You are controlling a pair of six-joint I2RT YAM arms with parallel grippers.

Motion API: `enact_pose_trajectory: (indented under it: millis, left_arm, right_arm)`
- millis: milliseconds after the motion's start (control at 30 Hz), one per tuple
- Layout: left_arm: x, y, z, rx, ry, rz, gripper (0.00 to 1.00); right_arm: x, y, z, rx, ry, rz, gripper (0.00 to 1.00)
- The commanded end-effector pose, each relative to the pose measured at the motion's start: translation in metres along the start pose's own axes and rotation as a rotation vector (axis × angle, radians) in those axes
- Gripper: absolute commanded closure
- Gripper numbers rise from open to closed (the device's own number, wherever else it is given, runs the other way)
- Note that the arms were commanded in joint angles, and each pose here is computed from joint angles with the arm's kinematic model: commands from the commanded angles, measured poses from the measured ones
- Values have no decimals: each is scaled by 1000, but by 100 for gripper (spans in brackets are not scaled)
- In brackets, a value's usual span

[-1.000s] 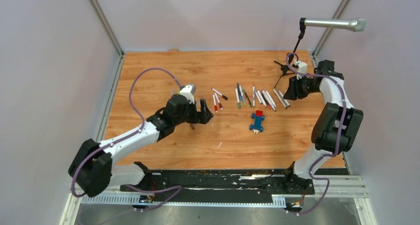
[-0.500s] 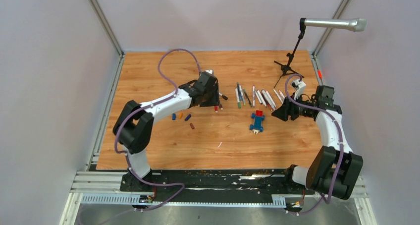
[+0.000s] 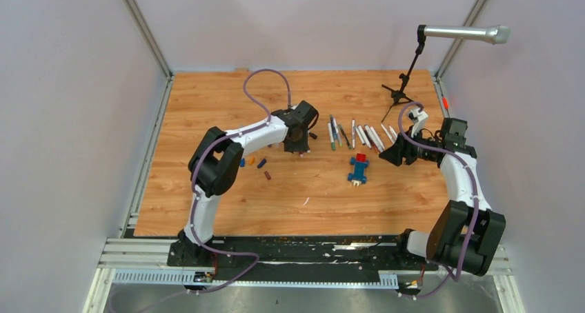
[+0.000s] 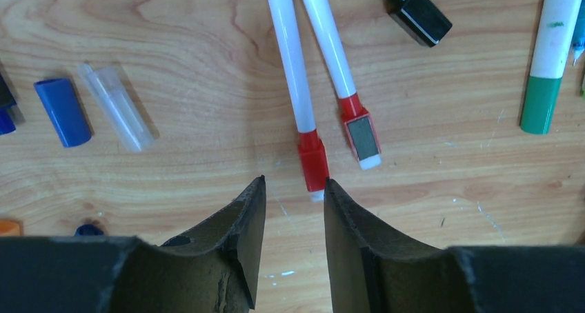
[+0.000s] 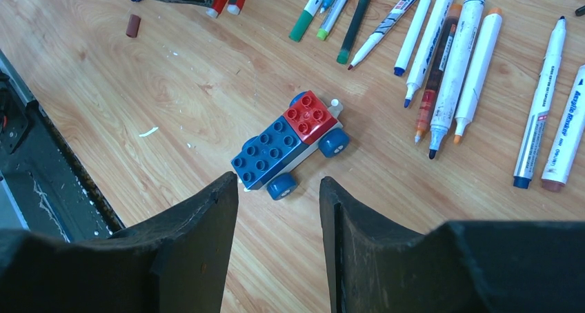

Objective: Open the pen caps
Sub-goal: Pick up the pen from the center of the board.

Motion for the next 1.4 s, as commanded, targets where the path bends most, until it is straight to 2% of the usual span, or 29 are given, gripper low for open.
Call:
enact_pose_trajectory:
  millis: [0, 533, 700, 933, 1000, 1067, 1233, 1367]
  left_arm:
    - [-2, 10, -4, -26, 13, -11, 57]
    - [-23, 4, -9, -51, 17, 33, 57]
    - [-26, -1, -3, -71, 45, 50, 66]
    - [-5, 1, 11, -113, 68, 16, 96]
    - [11, 6, 18, -124, 78, -17, 100]
    - [29, 12, 20, -130, 61, -57, 100]
    - [74, 7, 17, -163, -101, -146, 100]
    - [116, -11, -12, -219, -440, -233, 100]
  right_arm:
    - [3, 19, -2, 78, 9, -35, 52]
    - [3, 19, -2, 76, 12, -33, 52]
    - [4, 19, -1, 79, 13, -33, 52]
    - [4, 19, 0, 81, 16, -33, 52]
    - [3, 17, 1, 82, 29, -33, 52]
    - [3, 17, 5, 87, 50, -37, 52]
    - [-2, 16, 23, 118, 155, -65, 53]
    - [-16, 12, 50, 157, 279, -64, 52]
Point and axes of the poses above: each gripper's point midway between its finger pads, its own x axis back along the fingers, its own z axis along the line the jaws close on, y = z × x, the point moved 1 cm from there along x, back along the fingers, and after that the axes turned 2 degrees about -x, right-handed, at the moved point
